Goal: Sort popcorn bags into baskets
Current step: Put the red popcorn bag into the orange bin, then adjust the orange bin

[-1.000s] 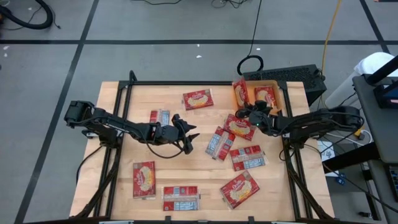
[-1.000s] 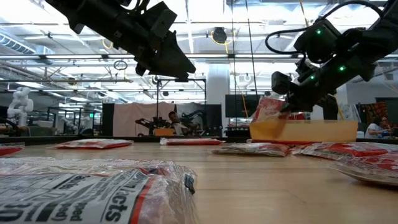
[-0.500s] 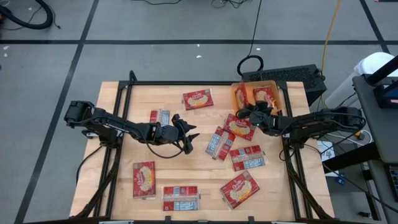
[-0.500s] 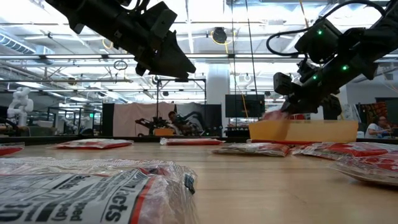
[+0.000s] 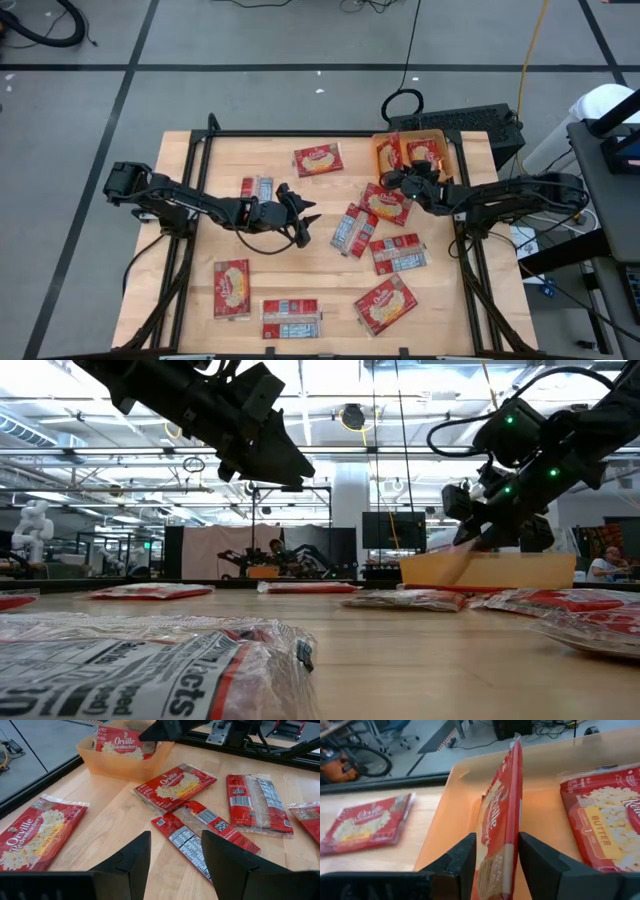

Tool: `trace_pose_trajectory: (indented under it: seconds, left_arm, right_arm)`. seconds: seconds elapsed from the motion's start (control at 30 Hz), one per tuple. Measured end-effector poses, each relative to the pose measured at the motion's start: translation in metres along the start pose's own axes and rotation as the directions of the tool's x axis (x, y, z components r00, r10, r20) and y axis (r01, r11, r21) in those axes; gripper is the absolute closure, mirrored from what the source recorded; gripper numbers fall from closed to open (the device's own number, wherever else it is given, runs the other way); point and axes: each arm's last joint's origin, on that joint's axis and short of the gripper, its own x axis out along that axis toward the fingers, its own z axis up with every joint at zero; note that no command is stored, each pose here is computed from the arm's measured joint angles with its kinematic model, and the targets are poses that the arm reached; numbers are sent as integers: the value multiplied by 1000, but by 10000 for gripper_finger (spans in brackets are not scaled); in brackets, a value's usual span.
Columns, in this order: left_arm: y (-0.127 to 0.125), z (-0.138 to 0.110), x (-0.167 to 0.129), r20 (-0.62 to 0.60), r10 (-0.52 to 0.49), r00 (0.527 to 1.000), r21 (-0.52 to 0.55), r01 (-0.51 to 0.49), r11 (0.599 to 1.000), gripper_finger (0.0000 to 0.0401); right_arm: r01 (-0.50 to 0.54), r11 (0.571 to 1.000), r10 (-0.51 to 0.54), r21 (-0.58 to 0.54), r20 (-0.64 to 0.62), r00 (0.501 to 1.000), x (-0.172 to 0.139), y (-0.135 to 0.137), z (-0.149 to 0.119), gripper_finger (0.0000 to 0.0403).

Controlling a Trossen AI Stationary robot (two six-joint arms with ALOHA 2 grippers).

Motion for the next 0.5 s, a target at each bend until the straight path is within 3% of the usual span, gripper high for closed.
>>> trace_pose_trajectory:
  seconds: [0.1, 0.27, 0.5]
  left_arm:
    - [0, 0, 0, 0, 0, 1000, 0, 0, 1000, 224]
    - [0, 0, 0, -4, 1, 1000, -3, -1, 1000, 224]
    - [0, 0, 0, -4, 2, 1000, -23, -2, 1000, 224]
  right_arm:
    - [5, 1000, -5, -20, 2, 1000, 0, -1, 2, 266]
    - [8, 989, 0, -146, 54, 999, 1, -2, 14, 266]
    - [-19, 991, 30, -133, 85, 996, -2, -7, 31, 266]
